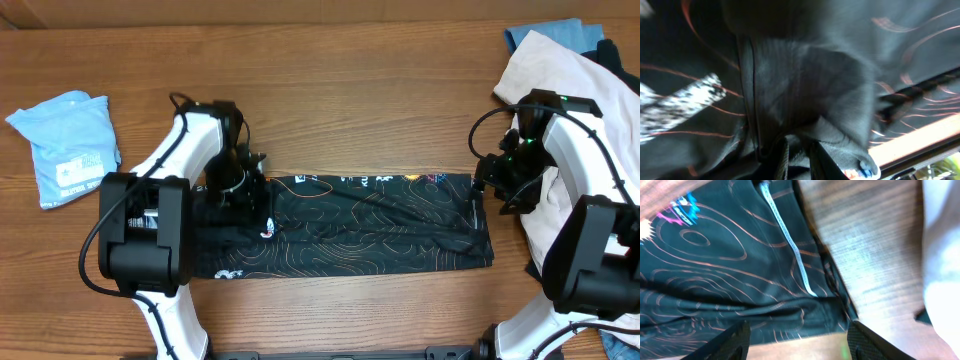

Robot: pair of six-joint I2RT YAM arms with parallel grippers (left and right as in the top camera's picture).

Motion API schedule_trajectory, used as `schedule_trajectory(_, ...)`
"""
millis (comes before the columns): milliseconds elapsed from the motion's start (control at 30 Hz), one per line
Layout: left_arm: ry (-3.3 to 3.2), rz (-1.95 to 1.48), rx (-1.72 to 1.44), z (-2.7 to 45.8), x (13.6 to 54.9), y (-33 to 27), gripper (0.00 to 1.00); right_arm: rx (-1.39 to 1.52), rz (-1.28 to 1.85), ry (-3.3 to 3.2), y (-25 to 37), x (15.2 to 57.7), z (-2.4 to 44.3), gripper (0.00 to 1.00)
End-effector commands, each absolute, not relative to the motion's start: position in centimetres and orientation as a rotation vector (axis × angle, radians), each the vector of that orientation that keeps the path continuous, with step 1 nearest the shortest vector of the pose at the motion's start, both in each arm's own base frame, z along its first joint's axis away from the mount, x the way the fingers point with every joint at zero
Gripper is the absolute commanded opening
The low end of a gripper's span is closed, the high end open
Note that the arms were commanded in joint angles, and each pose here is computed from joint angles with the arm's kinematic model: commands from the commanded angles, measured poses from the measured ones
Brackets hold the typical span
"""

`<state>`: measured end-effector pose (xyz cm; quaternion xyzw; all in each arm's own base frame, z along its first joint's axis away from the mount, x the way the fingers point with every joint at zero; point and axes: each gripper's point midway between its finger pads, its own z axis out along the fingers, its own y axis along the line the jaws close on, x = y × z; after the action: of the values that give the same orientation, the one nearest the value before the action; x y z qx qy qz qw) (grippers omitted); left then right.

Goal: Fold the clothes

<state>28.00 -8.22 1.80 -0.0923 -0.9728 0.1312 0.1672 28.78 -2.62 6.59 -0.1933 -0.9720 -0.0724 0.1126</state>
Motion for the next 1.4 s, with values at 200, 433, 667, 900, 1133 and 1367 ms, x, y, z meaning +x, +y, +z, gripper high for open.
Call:
schedule_trajectory(200, -2.713, 0.324, -0.174, 1.5, 25.4, -7.8, 0.10, -0.538, -0.287, -2.842, -1.6, 27.2, 3.4, 0.69)
schedule_trajectory(433, -2.820, 0.345, -0.195, 3.7, 26.7, -7.9, 0.10, -0.546, -0.290, -2.886, -1.6, 27.0, 0.7, 0.76)
schedule_trajectory(667, -2.904, 0.359, -0.199, 5.9, 27.4, -8.0, 0.11, -0.552, -0.389, -2.861, -0.3, 26.1, -0.6, 0.60)
schedule_trajectory(900, -2.907, 0.356, -0.174, 6.0, 27.3, -8.0, 0.09, -0.539, -0.454, -2.844, 0.8, 26.1, -0.3, 0.18)
schedule_trajectory(1133, -2.962, 0.364, -0.154, 7.2, 27.8, -8.0, 0.05, -0.548, -0.455, -2.864, 0.5, 26.7, -0.2, 0.04)
schedule_trajectory(1367, -3.103, 0.332, -0.022, 10.6, 28.6, -5.3, 0.06, -0.607, -0.351, -2.912, -2.4, 29.4, 3.5, 0.04)
